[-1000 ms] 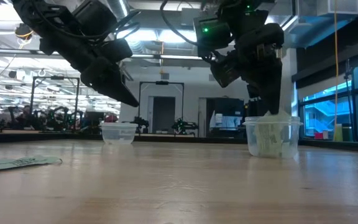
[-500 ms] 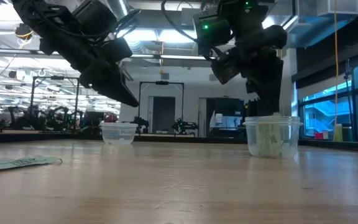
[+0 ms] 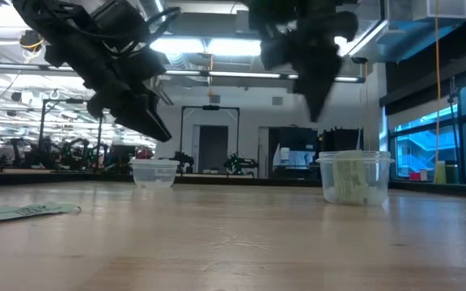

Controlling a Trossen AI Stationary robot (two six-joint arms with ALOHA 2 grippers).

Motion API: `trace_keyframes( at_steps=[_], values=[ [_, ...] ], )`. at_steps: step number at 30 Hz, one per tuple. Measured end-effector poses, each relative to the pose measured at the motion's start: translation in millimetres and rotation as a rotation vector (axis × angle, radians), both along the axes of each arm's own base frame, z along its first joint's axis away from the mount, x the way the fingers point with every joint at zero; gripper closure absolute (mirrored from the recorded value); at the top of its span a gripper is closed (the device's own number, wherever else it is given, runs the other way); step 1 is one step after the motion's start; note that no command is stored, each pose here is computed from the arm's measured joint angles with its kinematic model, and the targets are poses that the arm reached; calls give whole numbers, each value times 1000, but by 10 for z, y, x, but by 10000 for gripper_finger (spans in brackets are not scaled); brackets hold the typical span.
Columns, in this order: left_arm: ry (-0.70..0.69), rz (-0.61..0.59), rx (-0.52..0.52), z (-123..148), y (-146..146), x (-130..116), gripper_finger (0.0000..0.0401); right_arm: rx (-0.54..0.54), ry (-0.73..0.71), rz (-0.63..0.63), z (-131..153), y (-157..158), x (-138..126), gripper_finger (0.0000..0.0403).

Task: Pick and place Stevia / Truvia into bins
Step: Put the stevia packet into the bottom transparent container

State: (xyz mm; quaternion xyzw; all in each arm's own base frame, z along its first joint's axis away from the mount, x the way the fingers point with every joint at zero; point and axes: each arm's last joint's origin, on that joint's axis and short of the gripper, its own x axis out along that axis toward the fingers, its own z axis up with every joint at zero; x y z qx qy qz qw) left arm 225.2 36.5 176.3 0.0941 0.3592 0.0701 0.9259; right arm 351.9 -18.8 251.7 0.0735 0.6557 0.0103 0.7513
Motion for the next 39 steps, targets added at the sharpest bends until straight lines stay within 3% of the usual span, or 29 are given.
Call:
trace_keyframes(
  at_steps=[3,6,13,20,26,39],
  values=[
    [-10,-43,-1,83,-92,-62,299,-33,-186,96,70,-9,139,287],
    [-20,-125,-25,165,-234,-134,299,-62,-279,166,99,-14,217,287],
    [-3,-250,-267,220,-687,-260,308,-88,-313,190,50,-127,231,287],
    [39,-326,-272,67,-1097,-208,356,-111,-371,174,-147,-261,260,287],
    [117,-324,-320,-170,-1302,-135,397,-121,-412,167,-122,-288,294,287],
    [133,-322,-438,-353,-1566,-90,399,-120,-418,169,-107,-286,301,287]
  ],
)
